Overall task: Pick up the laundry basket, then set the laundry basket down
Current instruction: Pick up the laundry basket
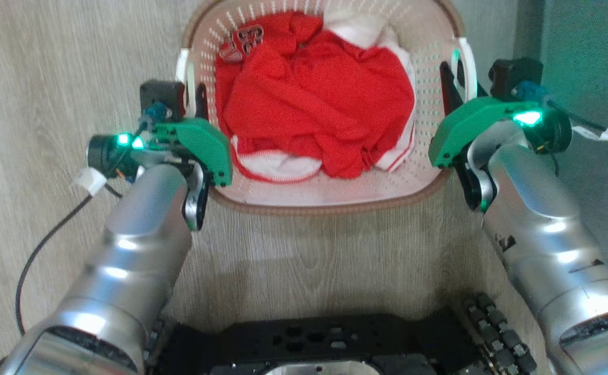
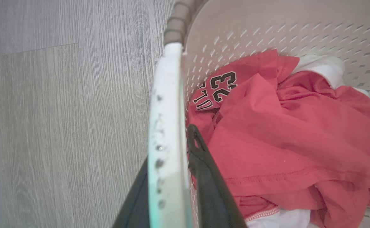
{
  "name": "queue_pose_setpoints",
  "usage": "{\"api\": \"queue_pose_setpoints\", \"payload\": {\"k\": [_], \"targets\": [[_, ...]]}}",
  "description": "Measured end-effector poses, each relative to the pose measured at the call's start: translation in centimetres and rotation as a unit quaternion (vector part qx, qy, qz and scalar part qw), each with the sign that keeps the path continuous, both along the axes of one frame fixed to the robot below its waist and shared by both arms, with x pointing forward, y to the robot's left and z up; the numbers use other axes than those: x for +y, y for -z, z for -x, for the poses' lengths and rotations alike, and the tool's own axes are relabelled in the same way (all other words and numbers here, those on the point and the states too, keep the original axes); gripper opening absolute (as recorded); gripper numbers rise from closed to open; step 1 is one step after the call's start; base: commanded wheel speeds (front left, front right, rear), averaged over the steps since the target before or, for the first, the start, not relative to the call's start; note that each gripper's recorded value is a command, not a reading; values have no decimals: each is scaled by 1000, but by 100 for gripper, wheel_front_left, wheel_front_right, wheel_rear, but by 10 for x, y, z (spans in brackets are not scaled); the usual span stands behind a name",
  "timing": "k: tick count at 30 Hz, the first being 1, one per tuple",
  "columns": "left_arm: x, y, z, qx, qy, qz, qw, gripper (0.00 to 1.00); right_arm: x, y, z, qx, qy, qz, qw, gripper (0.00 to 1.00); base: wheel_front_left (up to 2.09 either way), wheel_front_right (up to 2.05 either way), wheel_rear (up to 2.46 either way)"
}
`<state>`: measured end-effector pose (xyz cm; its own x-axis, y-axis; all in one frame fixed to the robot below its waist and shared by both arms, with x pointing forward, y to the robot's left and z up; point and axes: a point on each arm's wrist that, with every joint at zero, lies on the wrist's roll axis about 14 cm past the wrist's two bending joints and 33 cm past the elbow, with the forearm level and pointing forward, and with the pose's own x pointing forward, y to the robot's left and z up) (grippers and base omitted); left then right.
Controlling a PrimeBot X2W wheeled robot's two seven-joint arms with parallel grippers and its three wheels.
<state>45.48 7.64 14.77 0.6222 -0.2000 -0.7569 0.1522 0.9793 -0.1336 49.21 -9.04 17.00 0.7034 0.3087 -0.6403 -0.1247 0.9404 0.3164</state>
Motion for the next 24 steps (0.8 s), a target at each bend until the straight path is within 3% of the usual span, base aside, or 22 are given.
{"api": "queue_pose_setpoints", "payload": {"k": [8,24], "targets": [[-5,-36,18,-6,5,8,1000,0,-4,-33,19,1,4,3,1000,0,0,0,0],[1,-103,97,9,11,1,1000,0,2,-106,89,2,2,-3,1000,0,0,0,0]]}}
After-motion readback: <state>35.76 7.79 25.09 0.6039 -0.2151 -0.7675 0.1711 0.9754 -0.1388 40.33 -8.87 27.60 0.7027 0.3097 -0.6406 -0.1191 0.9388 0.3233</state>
